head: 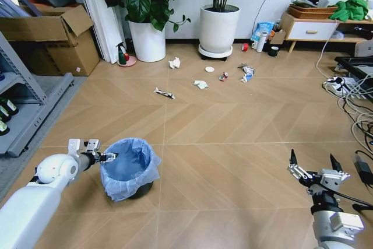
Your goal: Pick up the trash bin and place the garbage on the floor into it.
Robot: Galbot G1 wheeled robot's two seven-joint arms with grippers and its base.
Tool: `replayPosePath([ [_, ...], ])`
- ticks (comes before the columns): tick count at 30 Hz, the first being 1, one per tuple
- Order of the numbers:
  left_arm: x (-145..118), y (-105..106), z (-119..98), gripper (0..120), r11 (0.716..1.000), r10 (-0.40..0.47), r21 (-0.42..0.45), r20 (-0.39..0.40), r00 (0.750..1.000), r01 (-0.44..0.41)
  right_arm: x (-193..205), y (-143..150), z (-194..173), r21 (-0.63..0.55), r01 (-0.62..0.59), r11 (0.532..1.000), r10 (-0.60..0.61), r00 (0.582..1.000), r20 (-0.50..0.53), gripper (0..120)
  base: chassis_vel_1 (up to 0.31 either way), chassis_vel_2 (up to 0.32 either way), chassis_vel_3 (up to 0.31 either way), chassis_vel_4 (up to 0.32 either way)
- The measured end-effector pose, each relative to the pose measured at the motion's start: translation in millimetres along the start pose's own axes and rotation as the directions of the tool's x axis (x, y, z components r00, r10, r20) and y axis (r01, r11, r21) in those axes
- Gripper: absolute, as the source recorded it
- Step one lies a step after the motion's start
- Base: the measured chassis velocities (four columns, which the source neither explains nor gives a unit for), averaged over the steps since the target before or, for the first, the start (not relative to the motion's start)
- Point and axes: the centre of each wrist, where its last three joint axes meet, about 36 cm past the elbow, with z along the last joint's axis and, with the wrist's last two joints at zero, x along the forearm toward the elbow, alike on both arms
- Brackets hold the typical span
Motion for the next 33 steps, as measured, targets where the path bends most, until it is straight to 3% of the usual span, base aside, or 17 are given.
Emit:
replayPosePath([
  [3,-1,1,0,58,1.000,0.003,-0.006,-0.004,1.000,-0.003,0,0,1,0.002,0.000,1.000,0.000,1.000,0.002,100,0.000,0.000,0.000,0.000],
  [5,-1,1,0,57,1.000,0.004,-0.008,-0.004,1.000,-0.004,0,-1,1,0.002,0.000,1.000,0.000,1.000,0.003,100,0.000,0.000,0.000,0.000],
  [8,-4,2,2,40,1.000,0.005,-0.022,-0.014,1.000,-0.006,0,-2,1,0.004,0.000,1.000,0.000,1.000,0.005,100,0.000,0.000,0.000,0.000],
  [16,-4,3,3,17,0.999,0.013,-0.037,-0.019,1.000,-0.013,0,-1,2,0.001,-0.001,1.000,0.001,1.000,0.005,100,0.000,0.000,0.000,0.000],
  [19,-4,3,3,1,0.999,0.014,-0.040,-0.019,1.000,-0.015,0,-1,2,0.001,-0.002,1.000,0.002,1.000,0.005,100,0.000,0.000,0.000,0.000],
  [33,8,-1,3,0,1.000,0.011,-0.004,0.015,1.000,-0.011,-2,-4,-4,-0.004,-0.017,1.000,0.017,1.000,0.004,100,0.000,0.000,0.000,0.000],
])
